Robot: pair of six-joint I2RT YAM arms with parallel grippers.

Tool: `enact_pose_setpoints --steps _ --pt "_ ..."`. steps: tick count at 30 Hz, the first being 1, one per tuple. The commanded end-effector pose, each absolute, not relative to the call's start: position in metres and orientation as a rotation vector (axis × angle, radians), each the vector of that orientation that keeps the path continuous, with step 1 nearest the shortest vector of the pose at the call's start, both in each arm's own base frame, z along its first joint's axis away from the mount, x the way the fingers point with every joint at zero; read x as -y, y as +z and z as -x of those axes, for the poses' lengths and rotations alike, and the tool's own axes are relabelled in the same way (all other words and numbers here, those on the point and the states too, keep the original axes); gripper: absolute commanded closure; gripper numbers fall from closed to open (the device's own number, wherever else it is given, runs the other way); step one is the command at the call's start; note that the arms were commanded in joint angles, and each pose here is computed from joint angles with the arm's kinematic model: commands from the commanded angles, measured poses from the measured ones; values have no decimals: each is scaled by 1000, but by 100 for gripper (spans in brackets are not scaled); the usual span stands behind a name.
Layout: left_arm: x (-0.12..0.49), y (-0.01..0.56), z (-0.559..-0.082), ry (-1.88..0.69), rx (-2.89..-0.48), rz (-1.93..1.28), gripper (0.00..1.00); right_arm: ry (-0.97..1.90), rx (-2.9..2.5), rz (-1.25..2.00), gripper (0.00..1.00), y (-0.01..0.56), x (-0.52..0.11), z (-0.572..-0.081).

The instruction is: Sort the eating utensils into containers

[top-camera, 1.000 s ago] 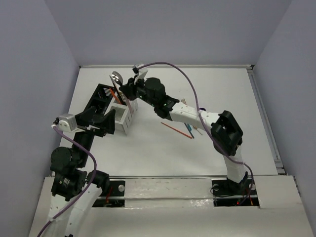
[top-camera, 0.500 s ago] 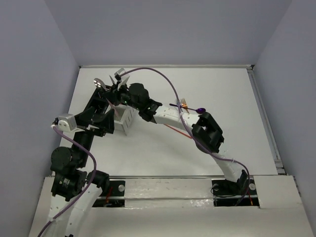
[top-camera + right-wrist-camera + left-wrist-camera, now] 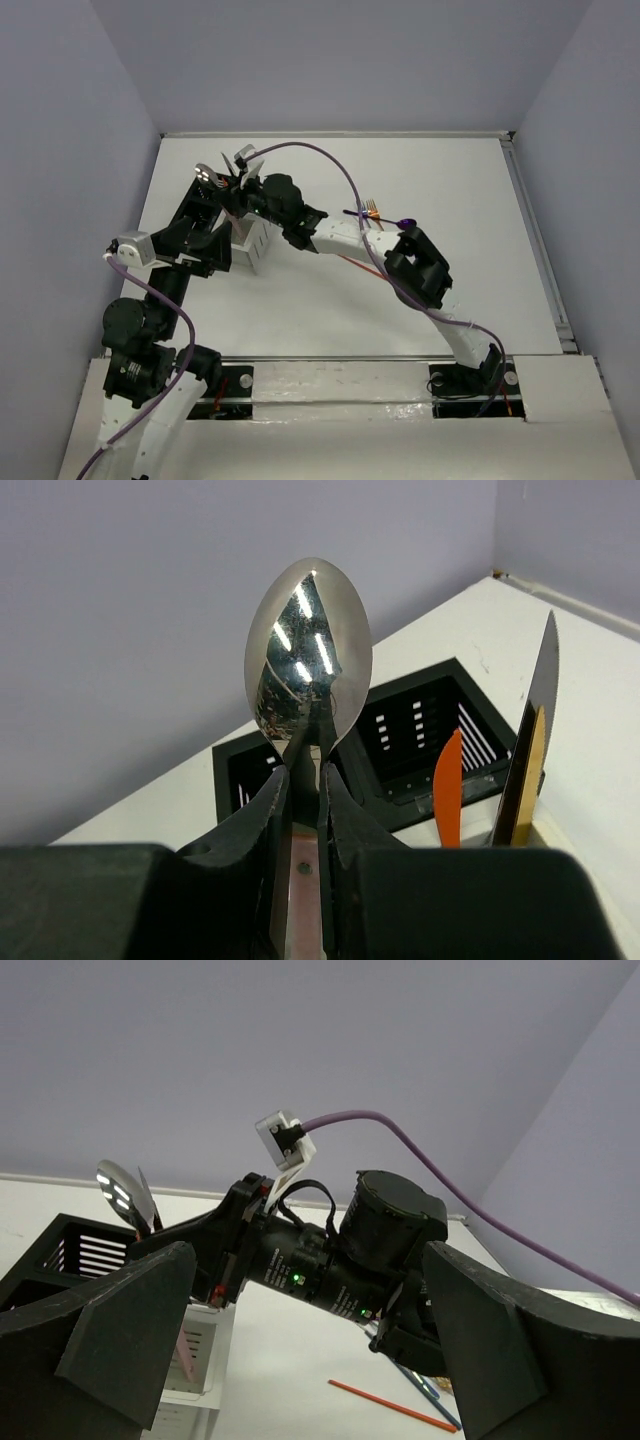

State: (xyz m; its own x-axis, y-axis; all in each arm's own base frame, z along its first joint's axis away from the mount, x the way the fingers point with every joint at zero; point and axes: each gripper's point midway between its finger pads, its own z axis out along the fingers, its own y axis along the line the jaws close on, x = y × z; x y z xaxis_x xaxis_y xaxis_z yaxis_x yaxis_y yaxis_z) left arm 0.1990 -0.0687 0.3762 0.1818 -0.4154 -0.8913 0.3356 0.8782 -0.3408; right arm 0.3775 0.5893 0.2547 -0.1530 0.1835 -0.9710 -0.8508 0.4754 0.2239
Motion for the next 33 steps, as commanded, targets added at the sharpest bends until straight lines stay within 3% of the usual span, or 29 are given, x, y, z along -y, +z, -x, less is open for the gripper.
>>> enact_pose_setpoints --steps 1,8,16,26,33 --pt "69 392 -193 -548 -1225 66 1 1046 -1336 623 88 283 -584 -368" --pt "69 392 -195 -548 -1228 62 1 1061 -1321 625 67 294 -574 -353" --pt "70 390 -197 -544 -1236 62 1 1062 -1341 618 53 313 -560 -344" --pt "72 386 -200 -545 -1250 59 1 867 -1555 547 57 294 -475 -325" --pt "77 388 -196 -573 -1242 30 1 602 -1944 403 61 207 -352 -330"
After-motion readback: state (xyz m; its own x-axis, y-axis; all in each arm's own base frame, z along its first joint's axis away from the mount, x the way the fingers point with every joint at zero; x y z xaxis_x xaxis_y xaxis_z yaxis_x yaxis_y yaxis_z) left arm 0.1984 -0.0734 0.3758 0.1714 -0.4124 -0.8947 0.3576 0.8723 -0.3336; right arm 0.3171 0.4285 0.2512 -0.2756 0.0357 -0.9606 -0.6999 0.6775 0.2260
